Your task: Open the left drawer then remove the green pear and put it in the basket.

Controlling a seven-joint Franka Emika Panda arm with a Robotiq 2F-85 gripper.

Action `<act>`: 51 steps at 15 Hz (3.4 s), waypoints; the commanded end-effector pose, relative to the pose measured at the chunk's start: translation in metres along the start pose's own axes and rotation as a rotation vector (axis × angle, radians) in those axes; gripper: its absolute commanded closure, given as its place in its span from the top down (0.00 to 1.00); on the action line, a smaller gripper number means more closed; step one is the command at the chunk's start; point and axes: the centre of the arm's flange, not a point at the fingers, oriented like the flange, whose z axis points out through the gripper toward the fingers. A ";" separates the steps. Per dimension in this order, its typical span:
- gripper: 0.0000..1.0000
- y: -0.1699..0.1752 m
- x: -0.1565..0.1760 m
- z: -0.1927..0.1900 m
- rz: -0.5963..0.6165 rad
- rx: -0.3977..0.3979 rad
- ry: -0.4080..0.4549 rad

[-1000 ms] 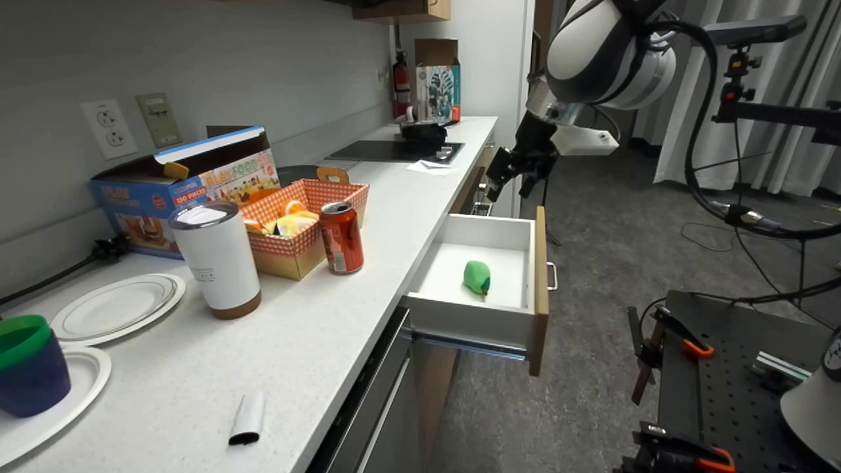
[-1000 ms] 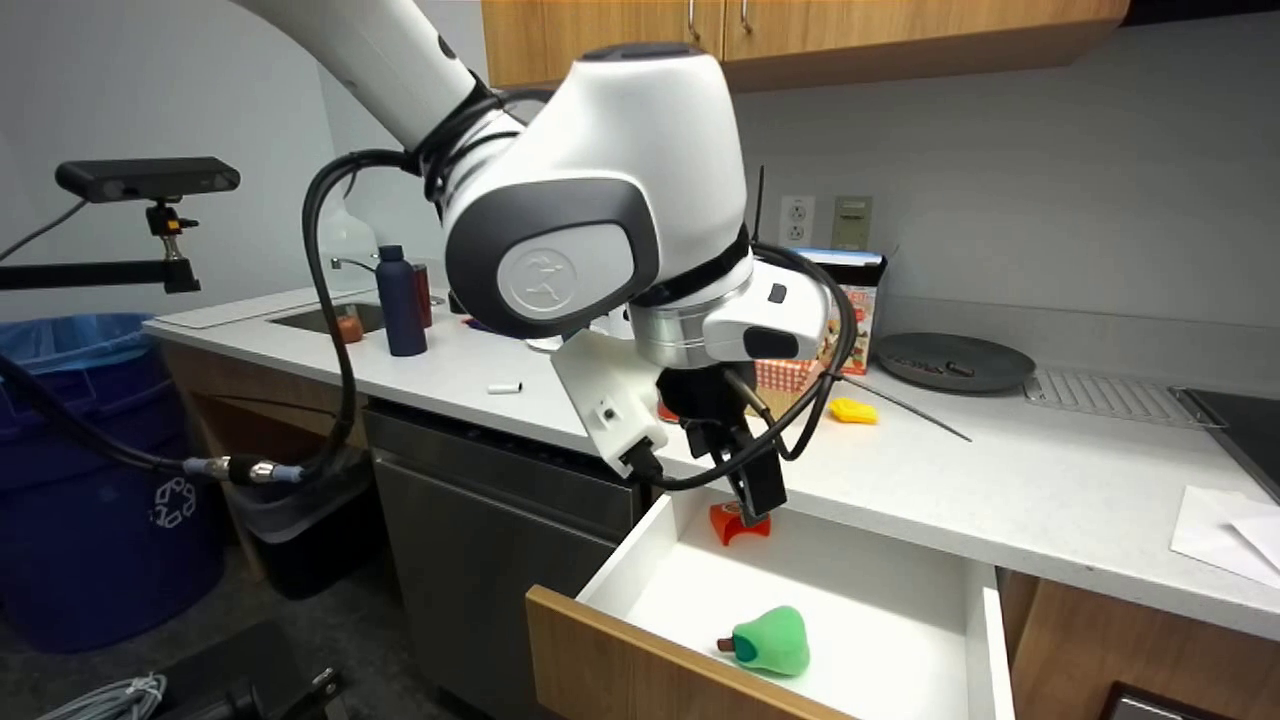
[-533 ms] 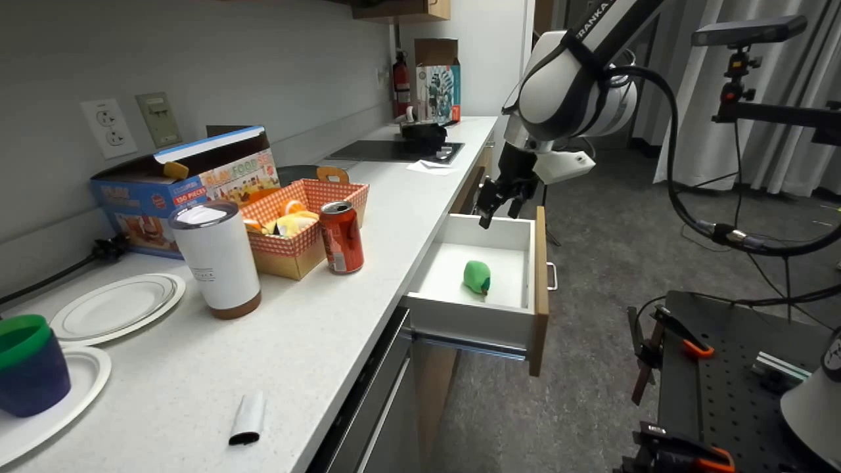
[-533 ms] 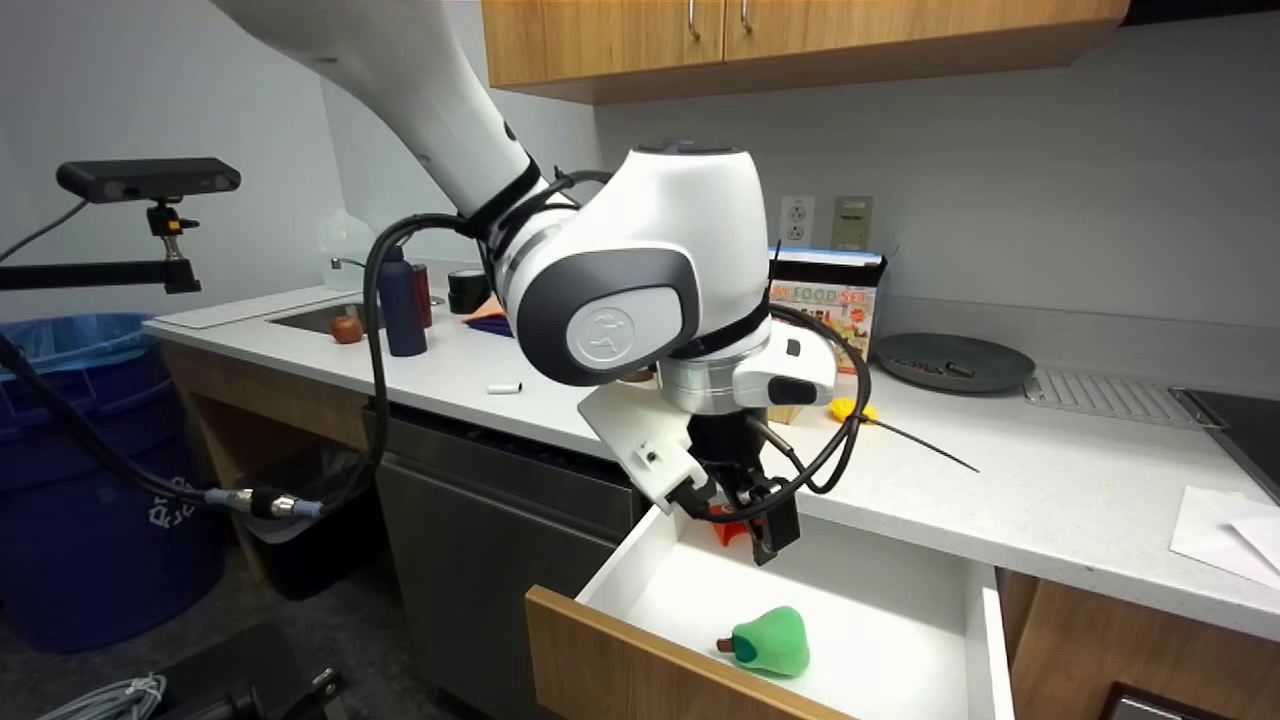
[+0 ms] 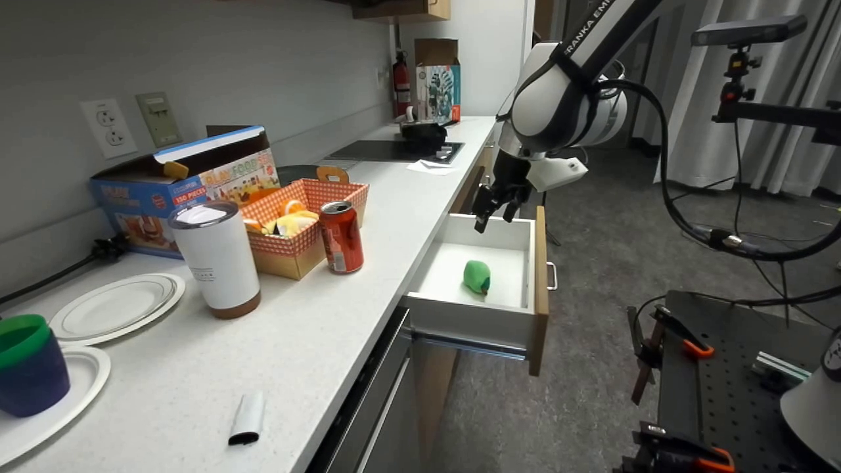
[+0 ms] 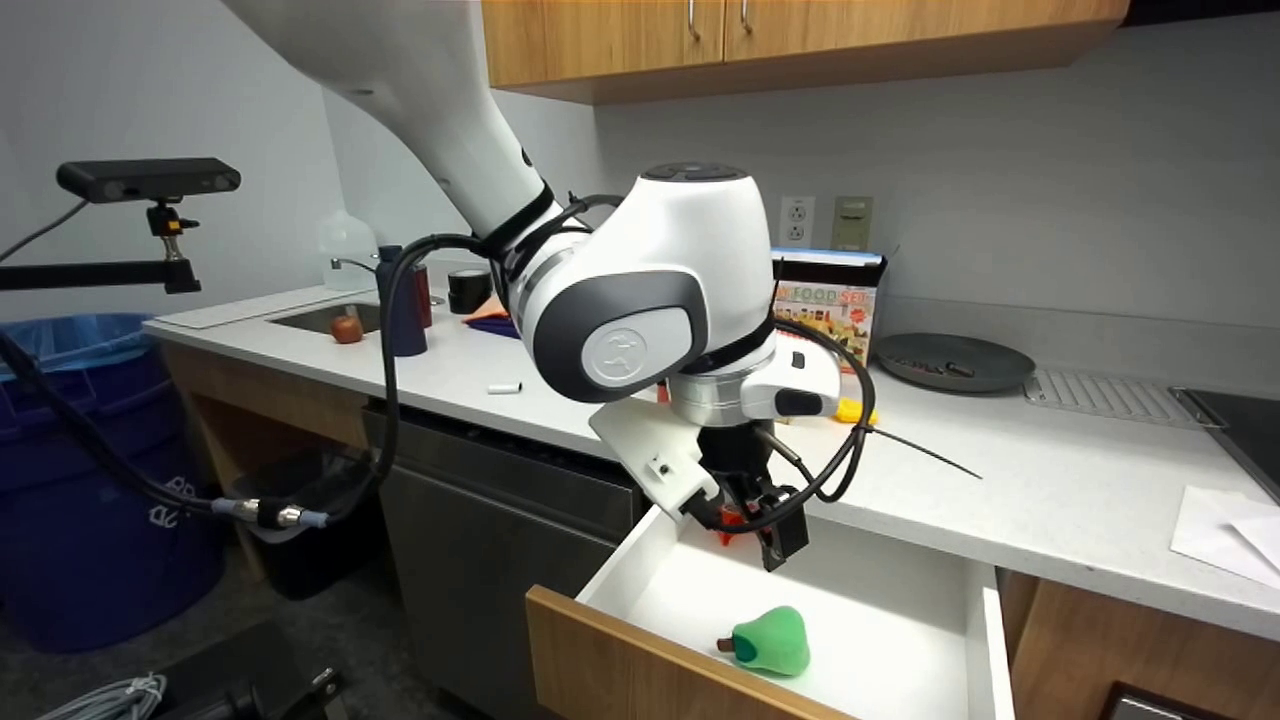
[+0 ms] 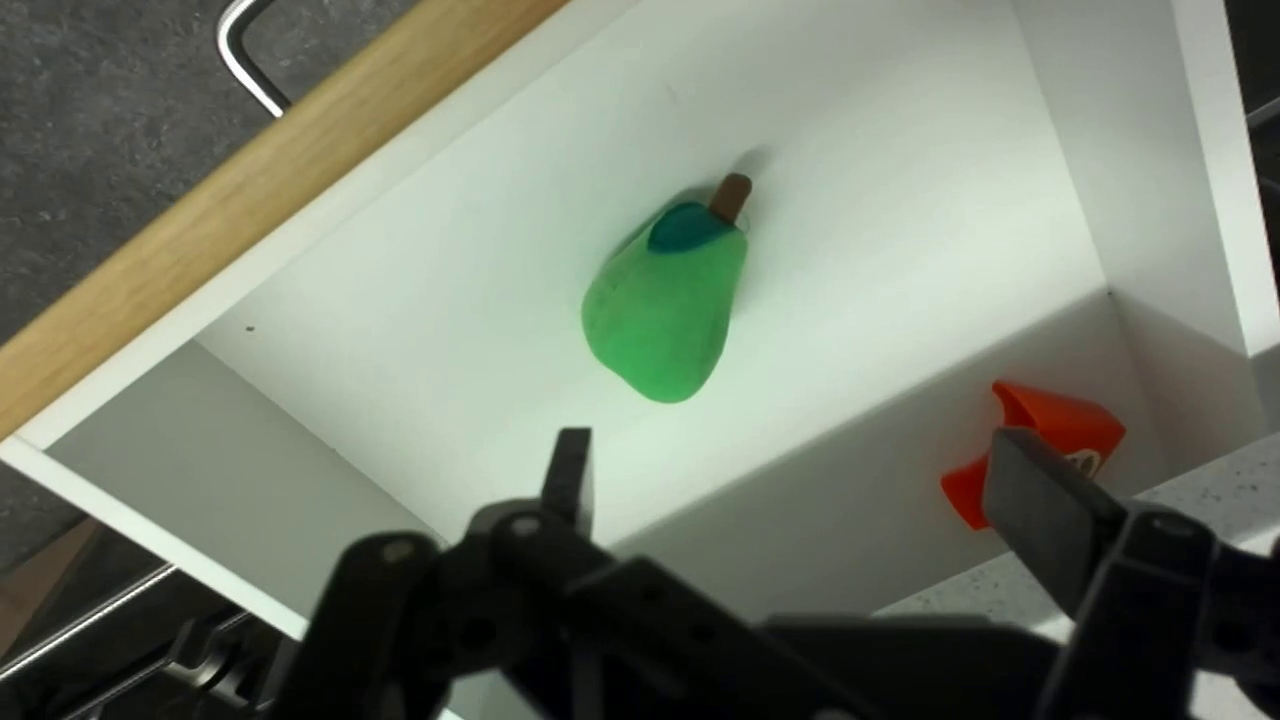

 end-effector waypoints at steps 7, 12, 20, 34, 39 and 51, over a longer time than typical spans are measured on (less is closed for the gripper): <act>1.00 0.002 0.011 0.044 0.003 0.006 -0.043; 1.00 0.011 0.019 0.086 0.007 -0.017 -0.062; 1.00 0.020 0.040 0.138 0.029 -0.035 -0.100; 0.08 0.037 0.062 0.097 0.045 -0.138 -0.066; 0.05 0.023 0.085 0.014 -0.038 -0.178 -0.037; 0.05 -0.145 0.154 -0.081 -0.172 0.087 0.302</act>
